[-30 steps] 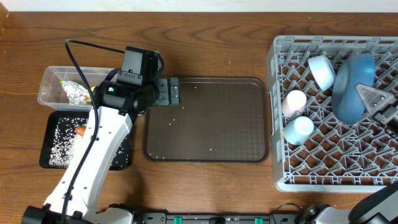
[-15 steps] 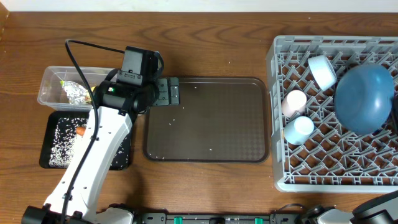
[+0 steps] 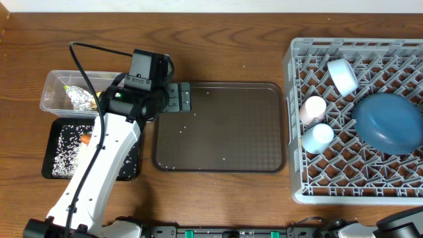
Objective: Sort waste into correct bins and load items into the dishwasher rack
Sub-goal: 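Carry the blue plate right and set it upright in the rack, then open the right gripper and withdraw it left over the rack edge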
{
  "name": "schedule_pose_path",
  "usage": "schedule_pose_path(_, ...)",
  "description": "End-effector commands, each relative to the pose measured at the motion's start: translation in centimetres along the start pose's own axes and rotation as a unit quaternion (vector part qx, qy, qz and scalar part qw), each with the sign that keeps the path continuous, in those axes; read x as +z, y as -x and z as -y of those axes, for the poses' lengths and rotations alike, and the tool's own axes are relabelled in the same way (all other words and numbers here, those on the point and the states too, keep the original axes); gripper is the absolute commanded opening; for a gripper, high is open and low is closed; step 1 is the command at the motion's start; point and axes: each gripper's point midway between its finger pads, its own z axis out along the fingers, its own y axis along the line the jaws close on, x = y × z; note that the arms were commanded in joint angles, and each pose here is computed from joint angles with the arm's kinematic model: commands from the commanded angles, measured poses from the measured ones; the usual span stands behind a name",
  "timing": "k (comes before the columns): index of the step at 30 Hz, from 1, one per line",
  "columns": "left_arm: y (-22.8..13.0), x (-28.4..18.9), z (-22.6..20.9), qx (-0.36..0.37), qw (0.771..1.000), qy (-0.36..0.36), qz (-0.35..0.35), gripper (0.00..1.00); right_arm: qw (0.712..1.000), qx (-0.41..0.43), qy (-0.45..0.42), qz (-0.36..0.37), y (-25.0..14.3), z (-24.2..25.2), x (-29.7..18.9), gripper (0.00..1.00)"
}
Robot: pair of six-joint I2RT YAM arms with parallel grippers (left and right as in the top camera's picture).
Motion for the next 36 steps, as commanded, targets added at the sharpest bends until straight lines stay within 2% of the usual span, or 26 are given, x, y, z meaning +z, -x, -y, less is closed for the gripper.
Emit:
schedule_pose_path(1, 0.9, -0.7, -0.1, 0.004, 1.0, 0.003, 0.015, 1.0, 0.999, 0.025, -0.015, 0.019, 0.9, 0.6, -0.5, 0.73)
schedule_pose_path(6, 0.9, -0.7, -0.1, 0.004, 1.0, 0.003, 0.015, 1.0, 1.0, -0.004, -0.003, 0.001, 0.4, -0.2, 0.7, 0.72)
schedule_pose_path(10, 0.9, -0.7, -0.1, 0.004, 1.0, 0.003, 0.015, 1.0, 0.997, -0.049, 0.019, -0.056, -2.2, -1.7, 3.8, 0.7)
schedule_pose_path(16, 0.9, -0.7, -0.1, 0.004, 1.0, 0.003, 0.015, 1.0, 0.97, -0.166, 0.065, -0.165, -9.0, -5.5, 9.2, 0.68)
schedule_pose_path(19, 0.9, -0.7, -0.1, 0.004, 1.0, 0.003, 0.015, 1.0, 0.948, -0.223, 0.052, -0.22, -13.8, -6.5, 11.3, 0.68)
schedule_pose_path(24, 0.9, -0.7, -0.1, 0.004, 1.0, 0.003, 0.015, 1.0, 0.895, -0.337, -0.051, -0.289, -21.1, -5.6, 13.2, 0.69)
schedule_pose_path(29, 0.9, -0.7, -0.1, 0.004, 1.0, 0.003, 0.015, 1.0, 0.819, -0.442, -0.133, -0.341, -28.0, -4.7, 13.7, 0.73)
schedule_pose_path(33, 0.9, -0.7, -0.1, 0.004, 1.0, 0.003, 0.015, 1.0, 0.765, -0.491, -0.221, -0.354, -30.7, -2.6, 12.9, 0.78)
schedule_pose_path(35, 0.9, -0.7, -0.1, 0.004, 1.0, 0.003, 0.015, 1.0, 0.74, -0.514, -0.236, -0.364, -32.1, -2.2, 12.4, 0.8)
schedule_pose_path(36, 0.9, -0.7, -0.1, 0.004, 1.0, 0.003, 0.015, 1.0, 0.732, -0.522, -0.233, -0.372, -32.9, -2.2, 12.2, 0.86)
